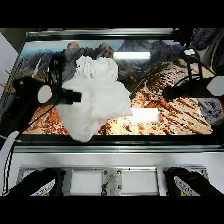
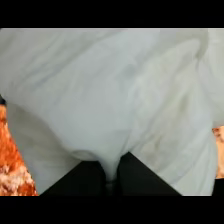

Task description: Fold the clothes and pants, and hang the long-sleeved shirts on hangers.

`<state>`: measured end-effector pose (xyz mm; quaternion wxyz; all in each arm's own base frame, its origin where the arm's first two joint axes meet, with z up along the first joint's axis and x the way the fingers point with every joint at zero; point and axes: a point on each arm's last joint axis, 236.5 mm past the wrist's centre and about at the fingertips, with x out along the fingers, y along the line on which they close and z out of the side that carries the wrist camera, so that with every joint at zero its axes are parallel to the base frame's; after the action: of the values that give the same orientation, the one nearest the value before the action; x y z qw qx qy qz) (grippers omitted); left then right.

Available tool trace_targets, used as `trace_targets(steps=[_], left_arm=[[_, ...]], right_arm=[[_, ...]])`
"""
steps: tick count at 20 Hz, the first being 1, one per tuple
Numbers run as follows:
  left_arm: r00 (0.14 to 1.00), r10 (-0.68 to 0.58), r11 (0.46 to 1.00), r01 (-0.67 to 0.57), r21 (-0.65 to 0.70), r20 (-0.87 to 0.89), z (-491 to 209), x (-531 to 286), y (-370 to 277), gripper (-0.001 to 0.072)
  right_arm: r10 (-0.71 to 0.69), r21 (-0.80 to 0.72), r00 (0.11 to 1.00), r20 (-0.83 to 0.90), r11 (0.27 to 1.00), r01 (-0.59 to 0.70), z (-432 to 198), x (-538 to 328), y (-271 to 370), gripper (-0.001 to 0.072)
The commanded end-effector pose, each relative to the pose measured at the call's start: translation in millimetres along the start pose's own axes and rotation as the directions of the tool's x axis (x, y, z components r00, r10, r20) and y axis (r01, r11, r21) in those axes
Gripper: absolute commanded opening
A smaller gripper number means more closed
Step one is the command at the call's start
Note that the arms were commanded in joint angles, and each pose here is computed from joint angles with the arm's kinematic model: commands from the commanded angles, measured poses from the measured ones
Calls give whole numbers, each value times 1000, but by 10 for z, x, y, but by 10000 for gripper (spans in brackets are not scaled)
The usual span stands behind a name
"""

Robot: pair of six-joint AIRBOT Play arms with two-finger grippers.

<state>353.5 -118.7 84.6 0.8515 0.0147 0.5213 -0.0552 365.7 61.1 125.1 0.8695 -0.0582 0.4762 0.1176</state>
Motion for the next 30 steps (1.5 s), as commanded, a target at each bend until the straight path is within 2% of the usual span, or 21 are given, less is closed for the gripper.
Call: trace_targets(steps=[1, 5, 9, 13, 19, 20, 21, 22, 23, 25, 27, 29, 30], left_arm=[[968, -47, 981, -2, -193, -246, -929, 692, 343, 16], [935, -118, 969, 35, -245, -335, -1224, 896, 367, 16], [936, -116, 969, 34, -243, -332, -1209, 923, 368, 16], [942, -116, 969, 37, -244, -315, -1169, 935, 370, 16], [951, -115, 968, 43, -246, -286, -1101, 956, 371, 16], [951, -115, 968, 43, -246, -286, -1102, 957, 371, 16], [951, -115, 968, 43, -246, -286, -1100, 955, 372, 16], [952, -114, 969, 44, -244, -283, -1084, 946, 372, 16], [956, -114, 970, 48, -238, -271, -1011, 908, 371, 16], [980, -117, 977, 84, -194, -161, -579, 630, 352, 16], [989, -137, 978, 143, -153, 55, 103, 42, 289, 16], [940, -155, 974, 196, -110, 304, 740, -810, 237, 15], [888, -172, 971, 225, -77, 427, 1012, -1277, 196, 15]], right_arm=[[187, 136, 980, -64, 975, -177, -66, 431, 363, 700], [366, 314, 919, -149, 898, -307, -170, 1214, 686, 700], [467, 471, 873, -144, 808, -355, -246, 1926, 883, 700], [552, 498, 824, -125, 754, -430, -311, 2291, 1199, 700], [578, 454, 806, -127, 756, -471, -304, 2484, 1625, 687], [570, 444, 813, -116, 762, -471, -277, 2499, 1638, 513], [566, 431, 817, -109, 768, -474, -252, 2500, 1638, 277], [561, 410, 821, -105, 777, -478, -214, 2474, 1610, 74], [557, 389, 825, -95, 784, -484, -129, 2404, 1558, 18], [526, 296, 849, -44, 819, -492, 250, 2065, 1319, 18], [466, 153, 883, 54, 870, -469, 811, 1402, 959, 17], [425, 25, 884, 196, 899, -438, 1338, 416, 711, 17], [412, -24, 870, 271, 907, -421, 1510, -62, 668, 17]])
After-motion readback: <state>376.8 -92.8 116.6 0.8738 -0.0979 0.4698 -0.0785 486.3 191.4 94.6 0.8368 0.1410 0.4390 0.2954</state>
